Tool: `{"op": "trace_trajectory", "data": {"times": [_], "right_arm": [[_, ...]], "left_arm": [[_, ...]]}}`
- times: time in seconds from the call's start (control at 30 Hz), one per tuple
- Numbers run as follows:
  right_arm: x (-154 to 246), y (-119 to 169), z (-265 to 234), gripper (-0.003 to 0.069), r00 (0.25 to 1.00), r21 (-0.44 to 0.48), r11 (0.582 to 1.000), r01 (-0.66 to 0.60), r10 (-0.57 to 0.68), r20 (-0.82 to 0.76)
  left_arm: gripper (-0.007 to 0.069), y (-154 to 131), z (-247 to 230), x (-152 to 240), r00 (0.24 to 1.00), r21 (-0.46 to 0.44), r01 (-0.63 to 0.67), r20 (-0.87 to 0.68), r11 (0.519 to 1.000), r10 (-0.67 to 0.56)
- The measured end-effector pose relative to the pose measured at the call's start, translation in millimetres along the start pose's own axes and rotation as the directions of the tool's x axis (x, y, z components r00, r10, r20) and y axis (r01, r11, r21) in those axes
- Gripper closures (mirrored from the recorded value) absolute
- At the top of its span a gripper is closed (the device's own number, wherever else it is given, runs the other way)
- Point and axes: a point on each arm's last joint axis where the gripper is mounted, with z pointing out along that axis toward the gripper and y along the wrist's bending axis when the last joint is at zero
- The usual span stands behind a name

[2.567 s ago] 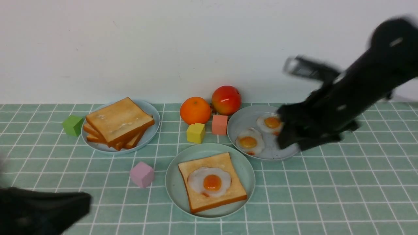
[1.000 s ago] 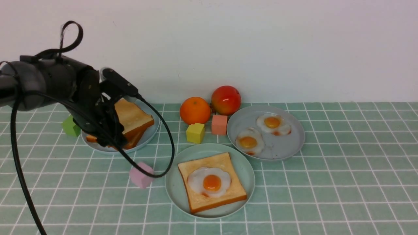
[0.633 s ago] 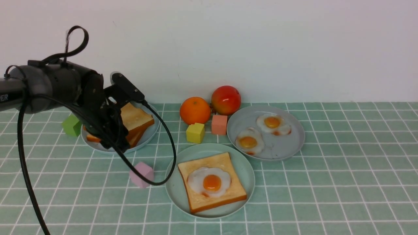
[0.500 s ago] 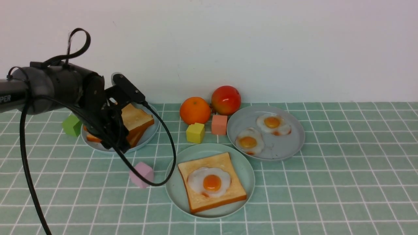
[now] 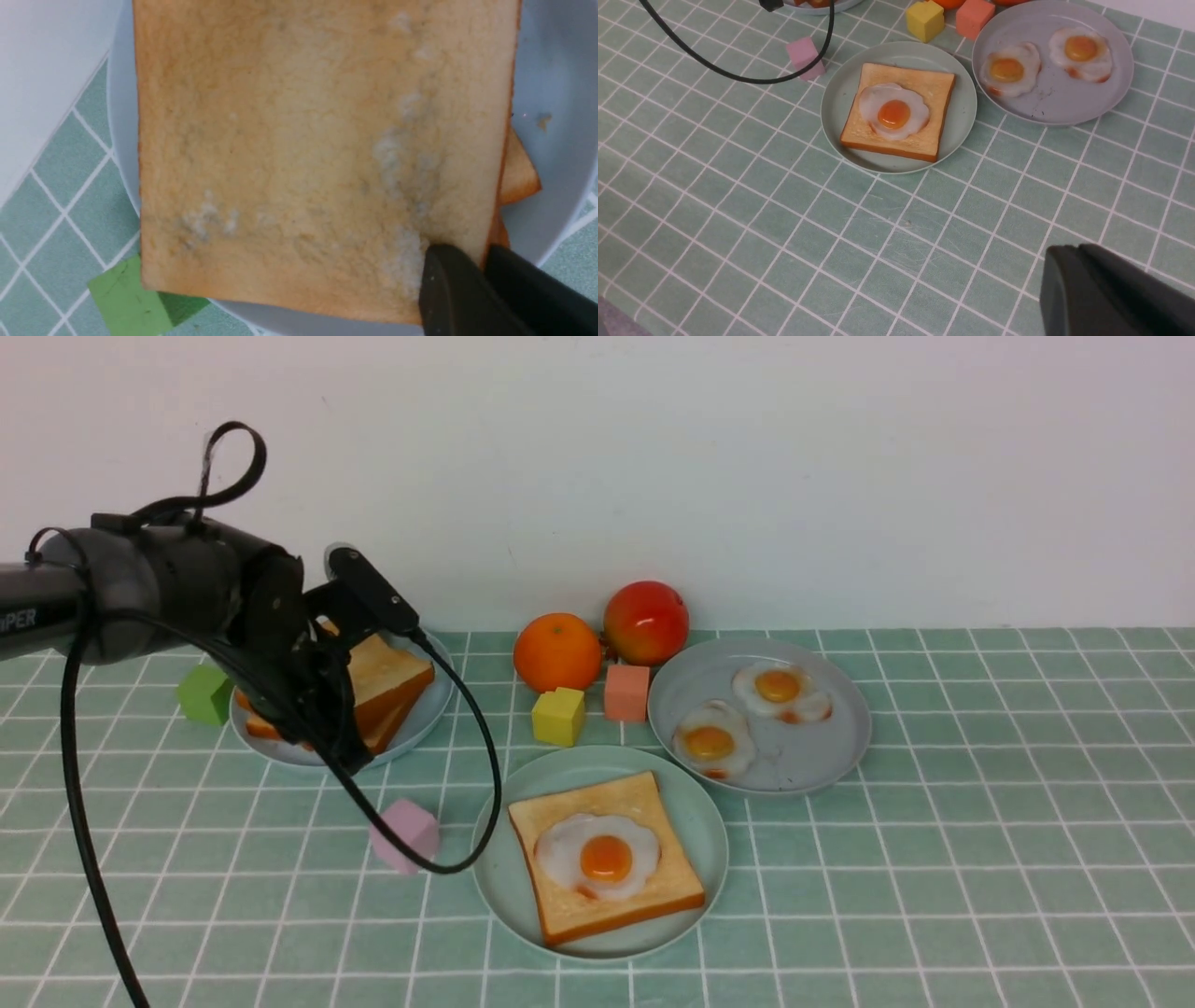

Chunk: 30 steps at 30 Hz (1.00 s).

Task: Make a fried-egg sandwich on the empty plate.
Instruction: Use the left arm to grab a slice of bread, then use the left arm to place a slice of bread on the fried egg in the middle

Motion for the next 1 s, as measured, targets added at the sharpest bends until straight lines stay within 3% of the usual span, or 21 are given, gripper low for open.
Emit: {"op": "trace_trajectory", "data": {"times": [0.2,0.3,0.47,0.53,0.57,0.6,0.63,0.77,1.0], "right_arm": [[0.3,-0.5,-1.0,0.0627,1.0,0.006,1.0,0.004,-0.004,0.004],[1.8,-2.2,-6.3,0.0627,1.0,0.027,0.999,0.017,-0.017,0.022],[9.5,-4.1,-26.7,0.0627,0.997,0.057,0.998,0.016,-0.021,0.08],[14.4,-4.2,-35.9,0.0627,0.995,0.063,0.998,0.017,-0.023,0.098],[15.0,-4.4,-36.7,0.0627,0.995,0.065,0.998,0.018,-0.024,0.098],[18.6,-4.2,-42.8,0.0627,0.994,0.064,0.998,0.019,-0.026,0.109],[20.8,-4.0,-46.2,0.0626,0.993,0.064,0.998,0.019,-0.026,0.115],[26.0,-3.7,-54.4,0.0623,0.991,0.063,0.998,0.02,-0.028,0.131],[29.7,-2.6,-57.0,0.0616,0.993,0.05,0.999,0.013,-0.019,0.119]], "left_arm": [[0.0592,9.9,-43.6,-7.6,0.997,-0.029,0.048,0.07,0.998,-0.046],[0.0592,2.4,-89.4,-19.8,0.983,-0.004,0.114,0.147,0.993,-0.112],[0.0592,-71.0,-131.0,-47.0,0.975,0.109,-0.004,0.223,0.994,-0.02],[0.0592,-112.4,-131.1,-49.1,0.975,0.168,-0.104,0.211,0.98,0.067],[0.0592,-116.4,-131.0,-48.9,0.975,0.174,-0.114,0.21,0.978,0.076],[0.0592,-148.6,-128.3,-44.2,0.968,0.213,-0.196,0.195,0.957,0.155],[0.0592,-162.8,-126.6,-41.0,0.961,0.224,-0.238,0.192,0.945,0.196],[0.0592,-189.7,-119.1,-35.6,0.929,0.211,-0.346,0.21,0.914,0.304],[0.0592,-196.0,-106.6,-39.5,0.901,0.165,-0.404,0.242,0.9,0.36]]}}
